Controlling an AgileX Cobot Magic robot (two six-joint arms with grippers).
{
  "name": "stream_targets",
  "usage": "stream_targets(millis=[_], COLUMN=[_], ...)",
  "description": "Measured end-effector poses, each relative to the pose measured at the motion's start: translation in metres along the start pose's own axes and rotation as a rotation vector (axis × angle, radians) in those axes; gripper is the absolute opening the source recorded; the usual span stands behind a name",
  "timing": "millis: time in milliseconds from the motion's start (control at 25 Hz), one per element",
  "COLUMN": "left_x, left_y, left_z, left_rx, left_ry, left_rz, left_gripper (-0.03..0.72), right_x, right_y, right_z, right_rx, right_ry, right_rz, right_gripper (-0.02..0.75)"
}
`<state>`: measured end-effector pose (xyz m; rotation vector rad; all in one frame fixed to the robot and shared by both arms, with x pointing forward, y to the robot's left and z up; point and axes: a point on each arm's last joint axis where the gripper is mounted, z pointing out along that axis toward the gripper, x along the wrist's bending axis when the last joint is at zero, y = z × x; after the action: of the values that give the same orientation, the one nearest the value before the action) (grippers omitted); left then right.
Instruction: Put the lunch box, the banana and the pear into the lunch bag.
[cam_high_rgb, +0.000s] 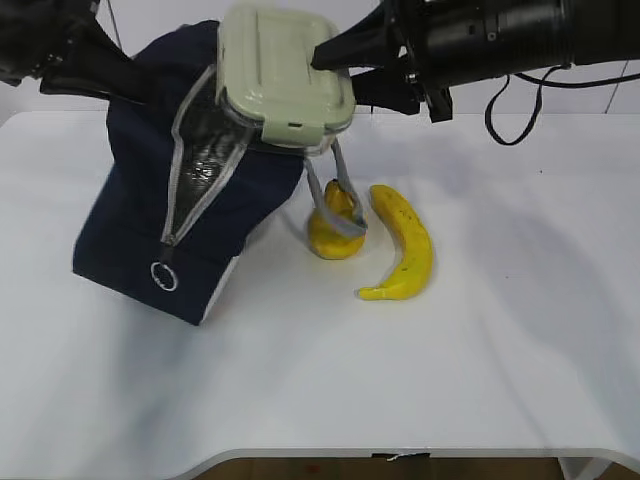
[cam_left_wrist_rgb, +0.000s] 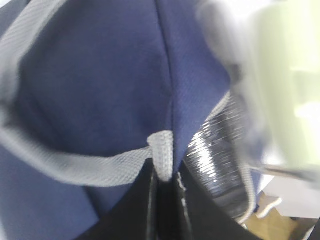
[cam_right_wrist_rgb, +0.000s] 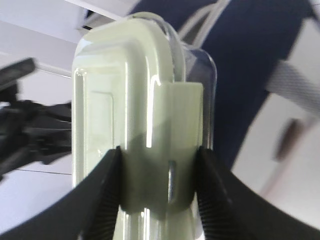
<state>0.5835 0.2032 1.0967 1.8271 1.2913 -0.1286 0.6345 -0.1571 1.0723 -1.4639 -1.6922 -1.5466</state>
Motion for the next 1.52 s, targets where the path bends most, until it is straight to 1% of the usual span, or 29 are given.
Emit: stream_targets(millis=[80, 160, 400, 680, 960, 1080, 1160, 1360, 1520], left_x=[-0.003, -0.004, -0.003, -0.001, 0.004, 0.008, 0.01, 0.011, 0.022], left_y=[0.001, 0.002, 0.003, 0.001, -0.002, -0.003, -0.003, -0.003, -0.005], left_z=[-0.004, -0.006, -0.006, -0.006, -0.006, -0.007, -0.007, -0.006, 0.007], left_rx=[-0.01, -0.025, -0.035, -0.011, 0.024, 0.035, 0.04, 0.045, 0.073], left_ry=[0.0, 0.007, 0.021, 0.045, 0.097, 0.145, 0.16, 0.168, 0.163], left_rz=[0.012, 0.018, 0.044, 0.087, 0.125, 0.107, 0.101, 0.099, 0.071], left_gripper=[0.014, 0.014, 0.013, 0.013, 0.013, 0.013, 0.013, 0.013, 0.013], right_x=[-0.003, -0.008, -0.038, -0.04, -0.037, -0.045, -0.052, -0.067, -0.076], right_y=[-0.001, -0.002, -0.013, -0.031, -0.025, -0.018, -0.014, -0.008, -0.004], right_z=[0.0, 0.003, 0.027, 0.063, 0.098, 0.107, 0.113, 0.126, 0.135], right_rx=[0.014, 0.024, 0.086, 0.136, 0.154, 0.137, 0.123, 0.106, 0.095], right_ry=[-0.03, -0.038, -0.049, 0.01, 0.048, 0.05, 0.046, 0.046, 0.059], right_rz=[-0.021, -0.016, 0.057, 0.128, 0.079, 0.075, 0.075, 0.084, 0.098], right_gripper=[0.342, 0.342, 0.342, 0.342, 0.342, 0.342, 0.342, 0.342, 0.342])
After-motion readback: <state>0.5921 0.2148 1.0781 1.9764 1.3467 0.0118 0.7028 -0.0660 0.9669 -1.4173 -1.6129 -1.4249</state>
